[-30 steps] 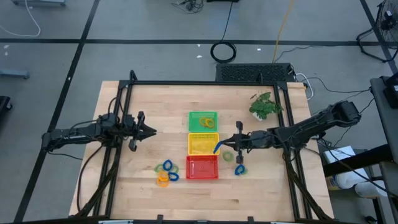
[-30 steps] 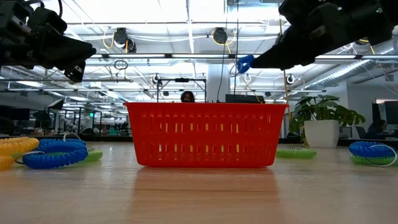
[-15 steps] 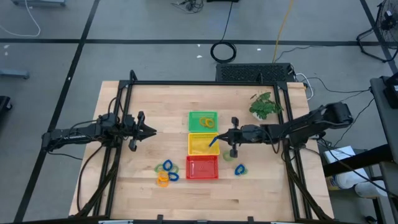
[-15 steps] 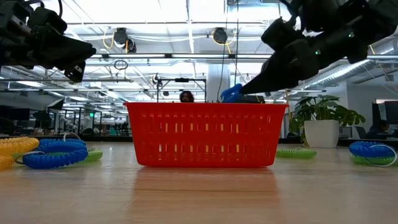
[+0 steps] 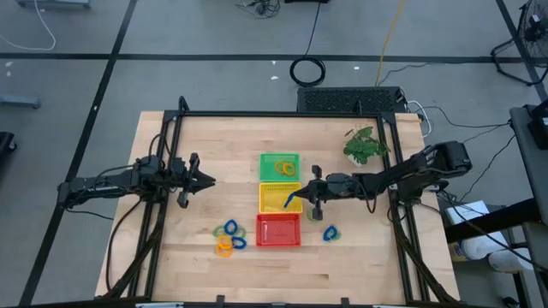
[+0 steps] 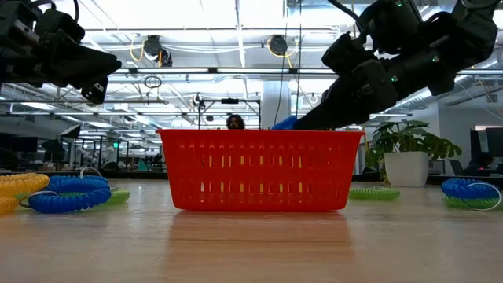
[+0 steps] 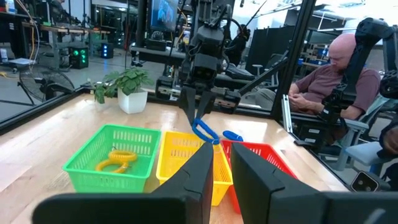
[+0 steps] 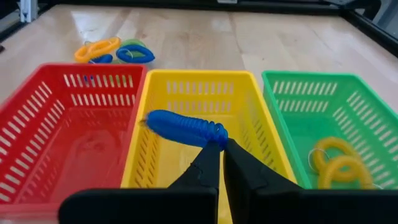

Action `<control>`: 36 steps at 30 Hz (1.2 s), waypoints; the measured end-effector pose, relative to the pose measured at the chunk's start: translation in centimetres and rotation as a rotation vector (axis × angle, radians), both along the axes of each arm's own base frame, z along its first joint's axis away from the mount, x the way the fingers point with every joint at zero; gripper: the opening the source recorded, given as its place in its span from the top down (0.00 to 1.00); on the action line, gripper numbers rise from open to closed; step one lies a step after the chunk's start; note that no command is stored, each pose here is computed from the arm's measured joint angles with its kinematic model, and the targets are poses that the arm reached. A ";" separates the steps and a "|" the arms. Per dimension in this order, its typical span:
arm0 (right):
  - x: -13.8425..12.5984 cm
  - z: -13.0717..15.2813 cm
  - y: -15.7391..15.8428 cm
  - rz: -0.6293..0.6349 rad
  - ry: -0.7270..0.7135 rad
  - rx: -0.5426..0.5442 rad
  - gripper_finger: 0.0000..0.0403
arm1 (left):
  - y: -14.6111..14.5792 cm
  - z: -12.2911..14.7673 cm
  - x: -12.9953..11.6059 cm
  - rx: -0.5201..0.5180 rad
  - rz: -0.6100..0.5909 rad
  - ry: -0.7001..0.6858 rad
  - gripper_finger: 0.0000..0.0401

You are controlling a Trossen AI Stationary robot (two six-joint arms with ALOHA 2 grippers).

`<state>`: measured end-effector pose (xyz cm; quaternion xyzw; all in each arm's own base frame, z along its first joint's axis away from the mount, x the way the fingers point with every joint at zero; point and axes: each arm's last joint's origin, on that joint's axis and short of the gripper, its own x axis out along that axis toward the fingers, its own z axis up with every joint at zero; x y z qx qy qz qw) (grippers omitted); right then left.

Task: Sort spring keychains into baskets
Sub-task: Put the blue spring keychain into the yellow basket

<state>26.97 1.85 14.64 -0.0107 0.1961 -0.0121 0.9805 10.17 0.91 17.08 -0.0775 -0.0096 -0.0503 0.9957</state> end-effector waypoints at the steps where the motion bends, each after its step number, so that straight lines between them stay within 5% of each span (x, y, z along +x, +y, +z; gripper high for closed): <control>1: 0.0 0.0 0.0 0.000 0.001 0.000 1.00 | 0.0 0.0 0.0 0.000 0.000 -0.001 0.85; 36: 0.0 0.0 0.0 -0.002 0.001 0.000 0.91 | 0.0 0.0 0.0 0.000 0.000 0.000 0.85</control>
